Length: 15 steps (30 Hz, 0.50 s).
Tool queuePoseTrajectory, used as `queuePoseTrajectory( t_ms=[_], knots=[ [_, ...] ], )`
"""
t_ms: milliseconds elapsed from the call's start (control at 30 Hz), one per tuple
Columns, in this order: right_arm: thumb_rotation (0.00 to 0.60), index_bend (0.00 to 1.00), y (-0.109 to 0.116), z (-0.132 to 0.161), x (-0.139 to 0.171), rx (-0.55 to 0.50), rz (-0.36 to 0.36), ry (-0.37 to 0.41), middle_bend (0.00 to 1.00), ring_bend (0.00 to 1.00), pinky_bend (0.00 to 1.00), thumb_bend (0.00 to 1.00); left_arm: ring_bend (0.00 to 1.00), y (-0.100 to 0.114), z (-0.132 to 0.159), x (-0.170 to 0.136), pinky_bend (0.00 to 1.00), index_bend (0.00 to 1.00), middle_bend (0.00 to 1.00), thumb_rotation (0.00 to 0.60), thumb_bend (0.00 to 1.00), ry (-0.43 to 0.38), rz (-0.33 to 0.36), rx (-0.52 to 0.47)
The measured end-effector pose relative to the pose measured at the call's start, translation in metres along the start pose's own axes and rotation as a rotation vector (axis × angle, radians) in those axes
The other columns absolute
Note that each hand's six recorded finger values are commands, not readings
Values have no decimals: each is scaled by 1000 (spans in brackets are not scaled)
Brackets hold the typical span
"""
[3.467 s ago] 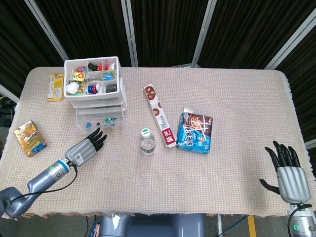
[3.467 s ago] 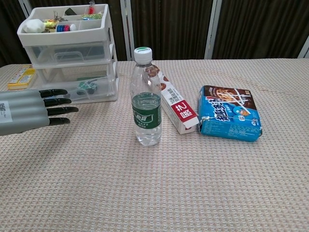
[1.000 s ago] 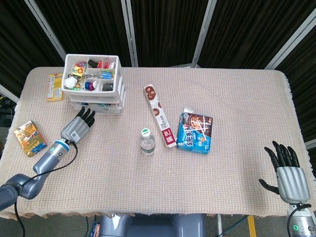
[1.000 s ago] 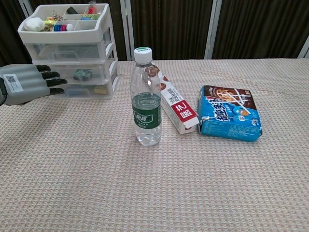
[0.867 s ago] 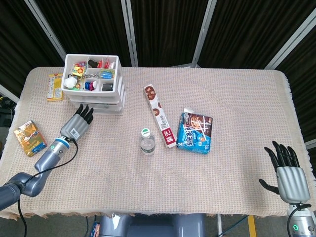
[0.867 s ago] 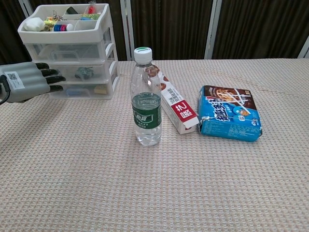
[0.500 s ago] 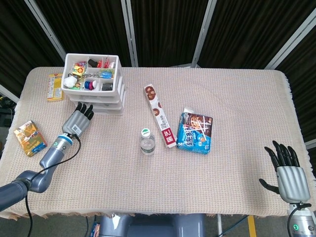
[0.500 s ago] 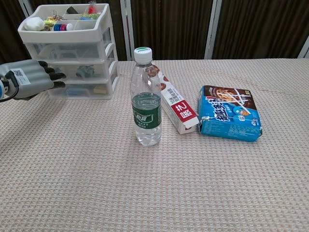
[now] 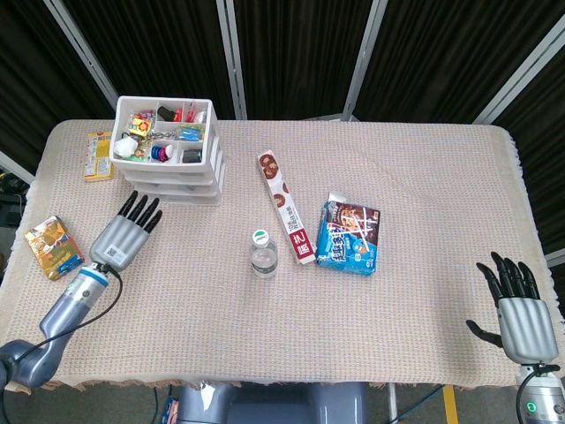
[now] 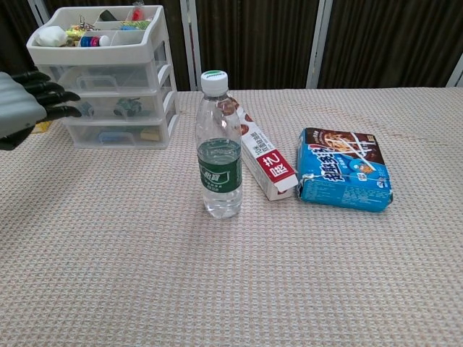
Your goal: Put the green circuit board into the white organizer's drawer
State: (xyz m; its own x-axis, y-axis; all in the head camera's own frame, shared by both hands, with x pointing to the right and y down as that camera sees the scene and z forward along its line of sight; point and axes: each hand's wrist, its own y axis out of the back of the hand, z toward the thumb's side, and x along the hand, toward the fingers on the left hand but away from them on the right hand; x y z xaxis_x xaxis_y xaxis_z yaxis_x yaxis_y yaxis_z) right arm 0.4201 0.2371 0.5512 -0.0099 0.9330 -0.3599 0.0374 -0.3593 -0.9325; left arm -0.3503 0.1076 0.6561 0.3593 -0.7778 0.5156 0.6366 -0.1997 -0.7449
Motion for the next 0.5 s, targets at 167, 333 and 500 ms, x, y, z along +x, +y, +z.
queuePoseTrajectory(
  t_ms=[167, 333, 500],
  knots=[
    [600, 137, 0, 1, -1, 8, -4, 1, 0, 0, 0, 18, 0, 23, -18, -48, 6, 24, 0, 600, 93, 99, 107, -234],
    [600, 136, -1, 0, -3, 16, -4, -6, 0, 0, 0, 18, 0, 29, -27, -93, 0, 0, 0, 600, 38, 164, 147, -474],
    [600, 135, -1, 2, -3, 25, -12, 3, 0, 0, 0, 16, 0, 23, -28, -127, 0, 0, 0, 600, 16, 208, 168, -539]
  ],
)
